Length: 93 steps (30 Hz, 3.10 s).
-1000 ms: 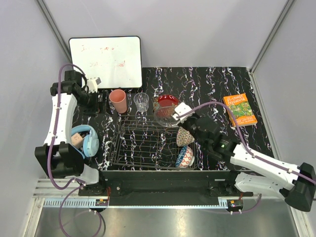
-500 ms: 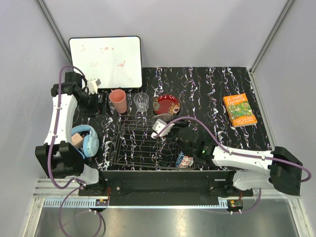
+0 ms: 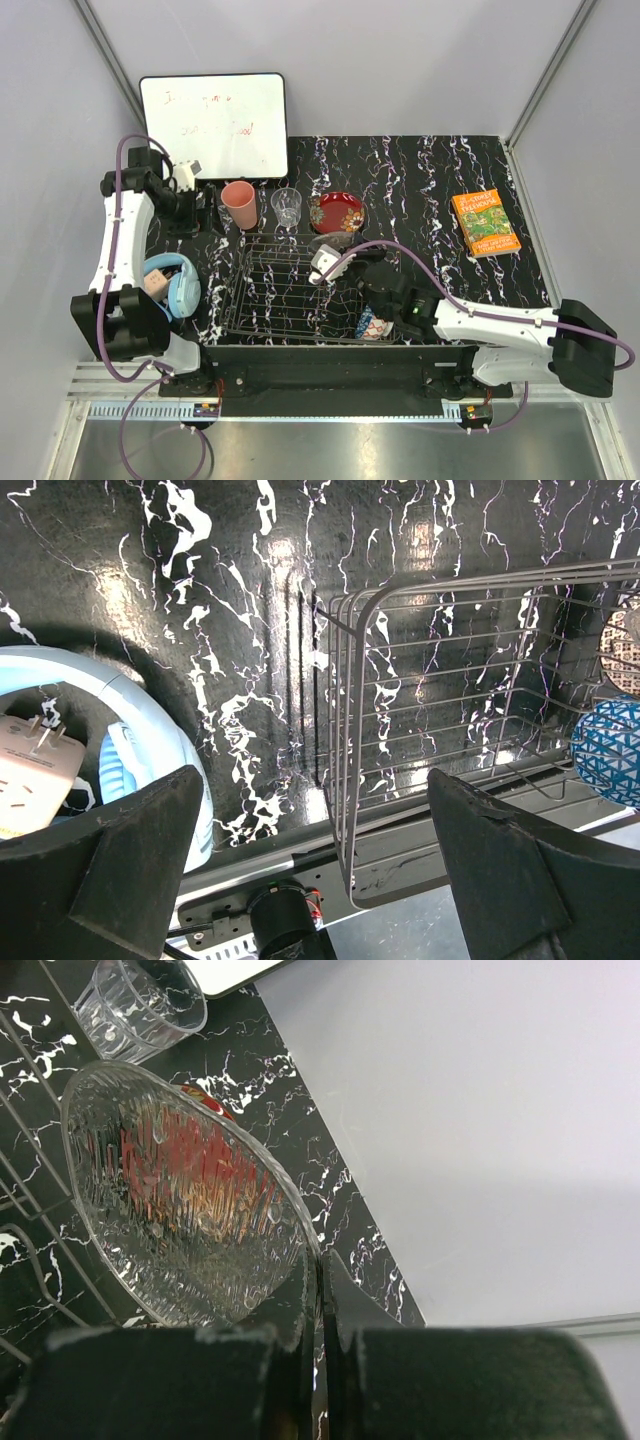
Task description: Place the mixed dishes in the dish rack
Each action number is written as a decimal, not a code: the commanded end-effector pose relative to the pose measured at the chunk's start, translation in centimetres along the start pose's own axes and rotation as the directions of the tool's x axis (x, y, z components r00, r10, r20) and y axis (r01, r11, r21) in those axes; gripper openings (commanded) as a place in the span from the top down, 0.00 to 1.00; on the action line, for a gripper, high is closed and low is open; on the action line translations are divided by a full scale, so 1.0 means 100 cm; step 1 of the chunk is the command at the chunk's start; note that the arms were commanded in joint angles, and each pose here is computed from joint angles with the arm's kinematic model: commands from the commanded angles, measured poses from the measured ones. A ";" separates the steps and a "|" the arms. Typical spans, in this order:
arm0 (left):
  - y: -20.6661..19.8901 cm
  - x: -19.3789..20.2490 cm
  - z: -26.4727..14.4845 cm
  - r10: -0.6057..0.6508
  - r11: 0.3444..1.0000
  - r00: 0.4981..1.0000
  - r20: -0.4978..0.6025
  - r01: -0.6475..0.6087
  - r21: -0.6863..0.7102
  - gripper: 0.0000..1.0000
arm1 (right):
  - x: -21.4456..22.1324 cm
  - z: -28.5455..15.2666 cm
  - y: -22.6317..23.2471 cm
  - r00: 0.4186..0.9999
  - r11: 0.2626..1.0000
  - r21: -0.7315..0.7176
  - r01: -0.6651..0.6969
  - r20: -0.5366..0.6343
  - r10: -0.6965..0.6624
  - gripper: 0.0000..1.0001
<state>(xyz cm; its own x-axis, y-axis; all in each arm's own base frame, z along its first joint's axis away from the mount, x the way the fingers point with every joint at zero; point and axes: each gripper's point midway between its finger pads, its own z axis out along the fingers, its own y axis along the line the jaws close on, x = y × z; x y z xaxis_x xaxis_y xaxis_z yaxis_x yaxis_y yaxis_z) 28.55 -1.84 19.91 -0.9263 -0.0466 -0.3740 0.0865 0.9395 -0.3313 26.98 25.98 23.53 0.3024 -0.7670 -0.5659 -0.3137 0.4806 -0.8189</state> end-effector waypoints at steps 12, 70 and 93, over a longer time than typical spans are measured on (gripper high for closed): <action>-0.007 -0.002 0.002 -0.002 0.998 1.000 0.018 0.001 0.059 0.03 | 0.009 -0.001 0.026 0.997 0.996 -0.051 -0.067 -0.038 0.065 1.00; 0.019 0.009 -0.032 0.065 0.989 0.983 0.170 -0.041 -0.145 0.01 | 0.091 0.071 -0.115 0.040 0.114 0.487 -0.866 -0.159 0.986 0.00; 0.062 0.005 -0.010 0.020 0.998 0.970 0.241 -0.006 -0.059 0.01 | 0.131 0.110 -0.056 -0.232 -0.067 0.678 -0.732 -0.156 0.960 0.00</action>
<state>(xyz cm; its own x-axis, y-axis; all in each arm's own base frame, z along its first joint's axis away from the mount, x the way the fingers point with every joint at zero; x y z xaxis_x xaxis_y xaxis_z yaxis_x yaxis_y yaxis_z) 27.01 4.67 18.17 -0.8403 -0.1248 -0.5276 0.0082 0.9701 -0.2426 41.65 17.55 19.04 -0.5386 0.5271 -0.6574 0.3731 0.8487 0.3749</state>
